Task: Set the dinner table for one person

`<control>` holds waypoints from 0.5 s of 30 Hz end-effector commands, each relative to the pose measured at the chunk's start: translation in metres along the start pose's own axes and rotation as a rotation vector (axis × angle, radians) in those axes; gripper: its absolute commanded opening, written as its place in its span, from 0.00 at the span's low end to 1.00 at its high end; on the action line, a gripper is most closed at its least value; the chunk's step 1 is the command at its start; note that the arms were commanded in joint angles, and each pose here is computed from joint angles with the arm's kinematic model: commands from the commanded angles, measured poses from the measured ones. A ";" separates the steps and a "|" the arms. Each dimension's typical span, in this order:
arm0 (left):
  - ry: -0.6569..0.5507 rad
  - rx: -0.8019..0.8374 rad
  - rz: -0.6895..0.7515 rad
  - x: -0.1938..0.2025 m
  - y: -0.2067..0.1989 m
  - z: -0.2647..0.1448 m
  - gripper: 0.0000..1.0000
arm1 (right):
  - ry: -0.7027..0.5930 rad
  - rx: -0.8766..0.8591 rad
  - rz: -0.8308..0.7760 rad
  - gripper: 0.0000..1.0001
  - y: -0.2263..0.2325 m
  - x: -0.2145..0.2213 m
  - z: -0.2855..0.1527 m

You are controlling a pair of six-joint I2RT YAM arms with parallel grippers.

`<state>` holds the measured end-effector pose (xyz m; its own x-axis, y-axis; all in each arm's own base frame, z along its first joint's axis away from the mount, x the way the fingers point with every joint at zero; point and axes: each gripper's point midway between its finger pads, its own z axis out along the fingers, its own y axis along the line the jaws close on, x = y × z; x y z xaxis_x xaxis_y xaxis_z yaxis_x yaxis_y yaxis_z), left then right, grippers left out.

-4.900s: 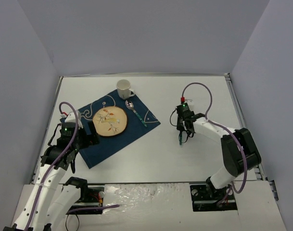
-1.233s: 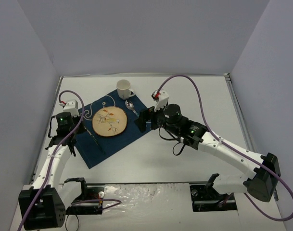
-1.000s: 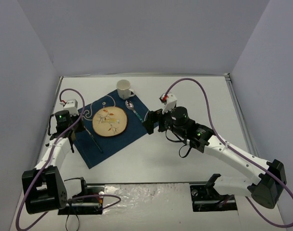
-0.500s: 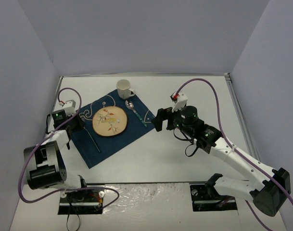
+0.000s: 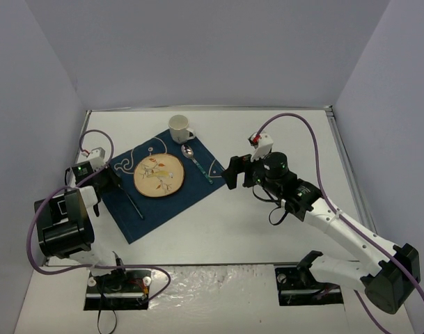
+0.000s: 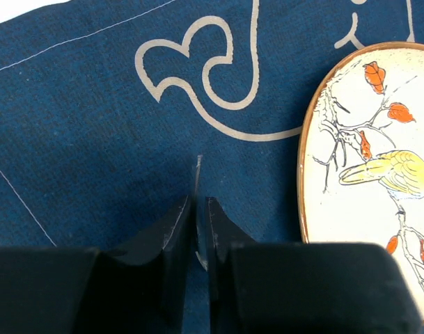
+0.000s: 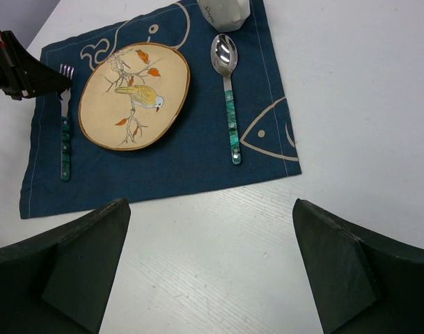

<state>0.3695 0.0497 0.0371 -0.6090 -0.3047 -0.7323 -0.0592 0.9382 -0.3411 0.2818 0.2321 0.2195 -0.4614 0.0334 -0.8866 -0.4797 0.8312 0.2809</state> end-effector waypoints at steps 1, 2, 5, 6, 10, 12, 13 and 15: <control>-0.121 0.018 0.017 -0.035 0.000 0.001 0.16 | -0.048 -0.028 -0.013 1.00 0.004 -0.013 0.002; -0.121 0.014 0.010 -0.034 0.002 0.001 0.18 | -0.047 -0.028 -0.014 1.00 0.003 -0.013 0.002; -0.108 -0.001 -0.015 -0.030 0.005 -0.001 0.23 | -0.046 -0.025 -0.016 1.00 0.002 -0.012 0.002; -0.107 -0.005 -0.017 -0.030 0.006 -0.002 0.24 | -0.046 -0.025 -0.016 1.00 0.002 -0.012 0.002; -0.066 -0.074 -0.054 -0.017 0.016 -0.009 0.32 | -0.051 -0.021 -0.024 1.00 0.000 -0.014 0.001; -0.063 -0.103 -0.061 -0.015 0.020 -0.013 0.35 | -0.053 -0.020 -0.027 1.00 -0.001 -0.014 0.001; -0.061 -0.113 -0.068 -0.014 0.021 -0.014 0.36 | -0.053 -0.018 -0.027 1.00 -0.001 -0.014 0.001; -0.061 -0.137 -0.085 -0.014 0.023 -0.018 0.38 | -0.055 -0.017 -0.026 1.00 -0.002 -0.014 0.001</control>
<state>0.3620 0.0649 0.0315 -0.5989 -0.3758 -0.7072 -0.1675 0.9223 -0.3482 0.2839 0.2281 0.2163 -0.4619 0.0238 -0.8866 -0.4795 0.8343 0.2722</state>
